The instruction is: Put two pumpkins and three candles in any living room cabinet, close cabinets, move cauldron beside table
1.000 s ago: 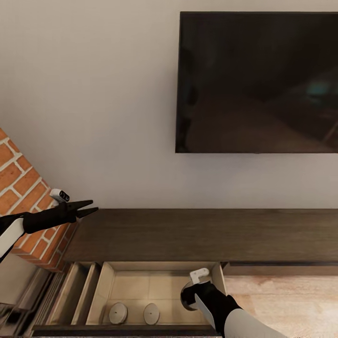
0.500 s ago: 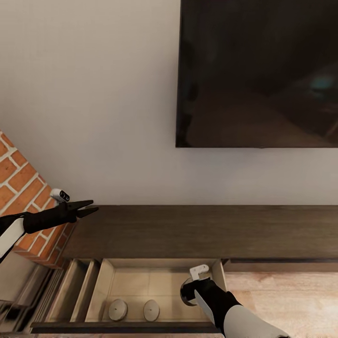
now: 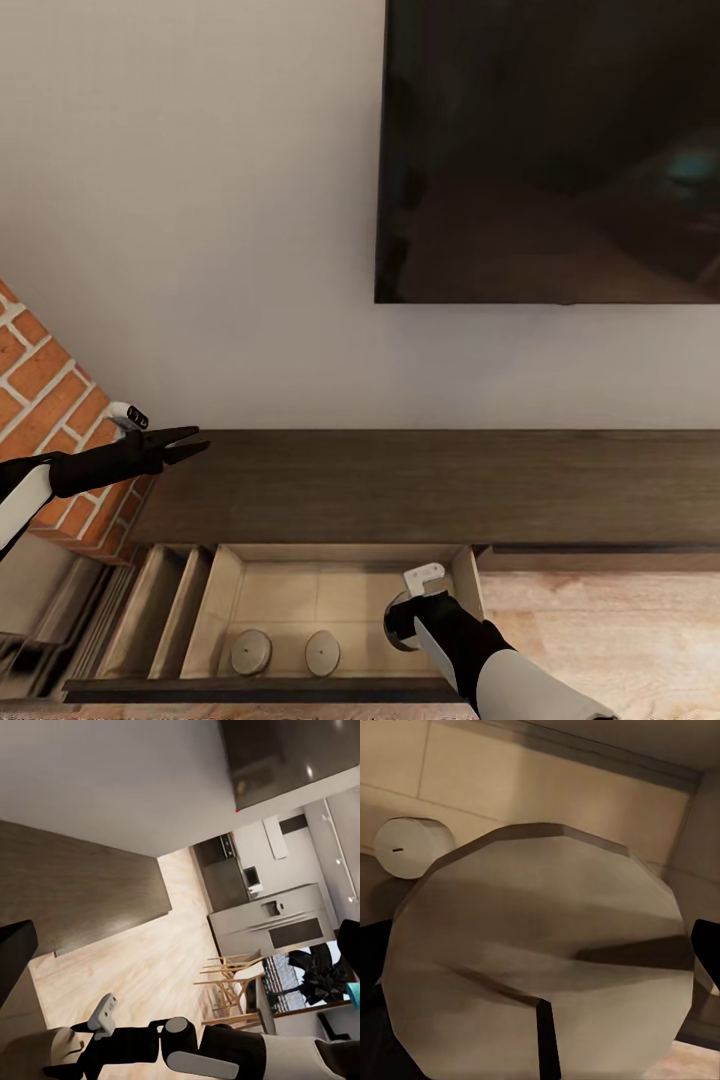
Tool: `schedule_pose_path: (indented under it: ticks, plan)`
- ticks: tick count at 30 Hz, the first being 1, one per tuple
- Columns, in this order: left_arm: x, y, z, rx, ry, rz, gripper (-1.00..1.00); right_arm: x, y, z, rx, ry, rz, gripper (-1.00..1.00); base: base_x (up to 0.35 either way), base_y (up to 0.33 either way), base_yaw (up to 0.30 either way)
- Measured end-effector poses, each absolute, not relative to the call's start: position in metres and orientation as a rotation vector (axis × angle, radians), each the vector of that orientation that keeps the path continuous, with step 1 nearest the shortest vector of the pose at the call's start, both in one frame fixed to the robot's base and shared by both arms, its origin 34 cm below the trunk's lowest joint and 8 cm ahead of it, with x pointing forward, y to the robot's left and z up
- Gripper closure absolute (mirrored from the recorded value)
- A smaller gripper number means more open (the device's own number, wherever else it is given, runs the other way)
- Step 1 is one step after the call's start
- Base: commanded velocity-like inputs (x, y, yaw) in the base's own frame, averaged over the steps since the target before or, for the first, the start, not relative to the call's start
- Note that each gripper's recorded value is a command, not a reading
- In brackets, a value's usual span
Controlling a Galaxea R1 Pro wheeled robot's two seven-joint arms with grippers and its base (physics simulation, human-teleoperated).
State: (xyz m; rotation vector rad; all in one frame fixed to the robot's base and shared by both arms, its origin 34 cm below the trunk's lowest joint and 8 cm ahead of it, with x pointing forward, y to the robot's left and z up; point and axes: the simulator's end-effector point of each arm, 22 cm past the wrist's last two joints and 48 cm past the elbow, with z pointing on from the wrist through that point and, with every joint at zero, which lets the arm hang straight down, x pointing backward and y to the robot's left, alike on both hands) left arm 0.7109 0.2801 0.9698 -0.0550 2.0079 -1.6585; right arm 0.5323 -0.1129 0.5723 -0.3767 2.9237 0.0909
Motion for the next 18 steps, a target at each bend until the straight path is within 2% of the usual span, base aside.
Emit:
schedule_pose_path:
  ticks: [18]
  plan:
    - [0.714,0.280,0.933,-0.079,2.030,-1.666,-1.00,0.527,-0.112,0.542,-0.377,2.947,0.098,1.00,0.000,0.000,0.000]
